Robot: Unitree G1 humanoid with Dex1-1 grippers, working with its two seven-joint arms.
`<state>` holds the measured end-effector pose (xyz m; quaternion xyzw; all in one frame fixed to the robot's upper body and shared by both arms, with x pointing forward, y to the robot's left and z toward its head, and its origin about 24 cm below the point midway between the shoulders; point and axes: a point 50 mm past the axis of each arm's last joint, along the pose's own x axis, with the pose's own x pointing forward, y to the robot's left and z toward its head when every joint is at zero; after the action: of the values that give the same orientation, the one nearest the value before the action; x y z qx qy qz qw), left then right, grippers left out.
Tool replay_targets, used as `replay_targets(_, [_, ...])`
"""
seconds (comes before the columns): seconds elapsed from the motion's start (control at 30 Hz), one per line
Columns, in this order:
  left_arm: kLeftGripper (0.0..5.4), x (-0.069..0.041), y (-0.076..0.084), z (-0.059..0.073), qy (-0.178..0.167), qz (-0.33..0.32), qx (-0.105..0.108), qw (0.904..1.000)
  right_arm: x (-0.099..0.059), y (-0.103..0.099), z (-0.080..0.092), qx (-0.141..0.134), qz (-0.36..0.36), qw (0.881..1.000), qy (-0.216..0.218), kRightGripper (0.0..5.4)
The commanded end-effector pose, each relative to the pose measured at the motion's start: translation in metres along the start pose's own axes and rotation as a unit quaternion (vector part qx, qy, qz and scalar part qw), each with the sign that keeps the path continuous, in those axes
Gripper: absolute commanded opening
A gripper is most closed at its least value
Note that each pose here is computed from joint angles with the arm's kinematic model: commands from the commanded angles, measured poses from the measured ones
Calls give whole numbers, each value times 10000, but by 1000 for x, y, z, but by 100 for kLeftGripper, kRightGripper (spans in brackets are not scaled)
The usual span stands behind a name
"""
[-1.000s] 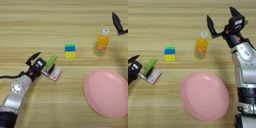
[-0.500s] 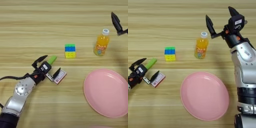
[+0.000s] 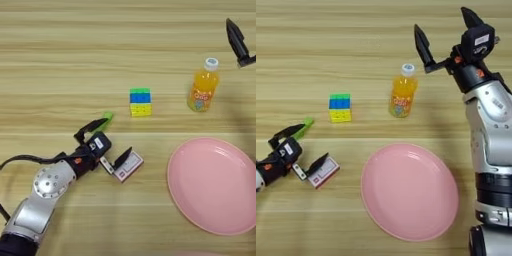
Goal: Move the objects on the table
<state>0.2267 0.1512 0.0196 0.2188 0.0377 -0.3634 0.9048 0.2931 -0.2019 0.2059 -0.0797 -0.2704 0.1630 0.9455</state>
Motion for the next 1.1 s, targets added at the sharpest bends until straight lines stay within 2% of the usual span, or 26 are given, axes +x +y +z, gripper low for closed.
replay_targets(0.03, [537, -5, -14, -9, 254, -359, -129, 9989, 3, -3, 7, -68, 17, 9999, -83, 540])
replay_targets(0.27, [537, -6, -12, -3, 135, -307, -130, 9994, 4, -3, 7, -71, 26, 9999, -82, 540])
replay_targets(0.4, [537, -4, 10, 2, -30, 438, -93, 9990, 4, -3, 6, -75, 25, 9999, -83, 540])
replay_targets(0.53, [537, -2, 31, 11, -303, 1191, -111, 9924, 4, -1, 5, -70, 19, 9999, -82, 540])
replay_targets(0.73, [537, 0, 40, 15, -533, 1630, -130, 9851, 1, 2, -1, 27, -6, 10000, -12, 540])
replay_targets(0.93, [537, 1, 46, 19, -661, 1855, 43, 9804, 1, 7, -7, 159, 2, 9999, 64, 540])
replay_targets(1.1, [537, 4, 49, 18, -689, 2010, -18, 9772, 0, 13, -14, 286, 24, 9995, 153, 540])
